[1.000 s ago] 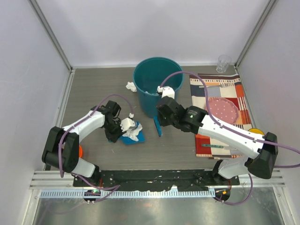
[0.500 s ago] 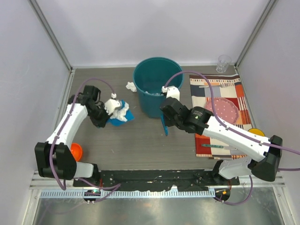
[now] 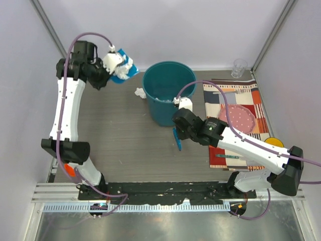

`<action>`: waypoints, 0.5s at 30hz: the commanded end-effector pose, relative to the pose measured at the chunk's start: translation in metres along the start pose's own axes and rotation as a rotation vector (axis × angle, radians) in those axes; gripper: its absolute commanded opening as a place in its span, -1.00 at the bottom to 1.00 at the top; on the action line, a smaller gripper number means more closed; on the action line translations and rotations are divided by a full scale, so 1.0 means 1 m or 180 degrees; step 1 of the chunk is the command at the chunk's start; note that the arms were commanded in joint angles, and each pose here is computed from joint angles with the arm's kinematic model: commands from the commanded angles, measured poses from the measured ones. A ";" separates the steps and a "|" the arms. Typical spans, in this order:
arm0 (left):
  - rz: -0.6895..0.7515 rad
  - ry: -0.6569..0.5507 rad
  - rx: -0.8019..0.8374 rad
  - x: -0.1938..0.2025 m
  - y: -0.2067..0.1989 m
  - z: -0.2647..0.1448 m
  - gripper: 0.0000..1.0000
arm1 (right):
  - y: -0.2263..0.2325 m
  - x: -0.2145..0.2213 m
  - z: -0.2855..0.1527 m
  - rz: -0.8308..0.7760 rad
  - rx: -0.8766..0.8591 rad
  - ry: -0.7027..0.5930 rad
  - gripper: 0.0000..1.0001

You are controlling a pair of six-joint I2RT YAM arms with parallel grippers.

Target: Sweep away the paper scraps from the table

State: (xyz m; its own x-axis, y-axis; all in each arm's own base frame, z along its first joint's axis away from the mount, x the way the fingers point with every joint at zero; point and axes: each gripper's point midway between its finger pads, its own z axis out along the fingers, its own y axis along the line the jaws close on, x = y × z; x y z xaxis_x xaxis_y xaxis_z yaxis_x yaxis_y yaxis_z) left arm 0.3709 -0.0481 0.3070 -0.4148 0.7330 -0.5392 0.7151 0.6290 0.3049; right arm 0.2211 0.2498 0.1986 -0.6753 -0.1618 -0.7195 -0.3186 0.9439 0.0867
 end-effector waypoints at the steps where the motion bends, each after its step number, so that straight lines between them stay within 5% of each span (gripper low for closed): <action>1: 0.0109 0.0071 -0.0453 -0.040 0.010 -0.020 -1.00 | 0.011 -0.010 -0.008 0.0099 -0.0224 -0.0139 -0.98; 7: 0.1130 0.0213 -0.1735 -0.114 0.015 -0.033 -1.00 | 0.012 -0.010 -0.007 0.0088 -0.0234 -0.0140 -0.98; 10: 0.1671 0.0610 -0.2300 -0.120 0.015 -0.017 -1.00 | 0.014 -0.009 -0.008 0.0099 -0.0281 -0.0145 -0.99; 15: 0.2037 0.0505 -0.3133 -0.153 0.017 -0.033 -1.00 | 0.017 -0.008 -0.008 0.0112 -0.0339 -0.0148 -0.99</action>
State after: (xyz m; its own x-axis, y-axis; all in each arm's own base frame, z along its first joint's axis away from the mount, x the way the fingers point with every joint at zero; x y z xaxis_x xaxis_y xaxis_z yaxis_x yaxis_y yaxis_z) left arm 0.4232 -0.1593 0.3283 -0.1350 0.9908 -0.0108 0.4781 0.0747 0.8751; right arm 0.2164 0.2580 0.1950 -0.6838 -0.1578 -0.7124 -0.3476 0.9289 0.1279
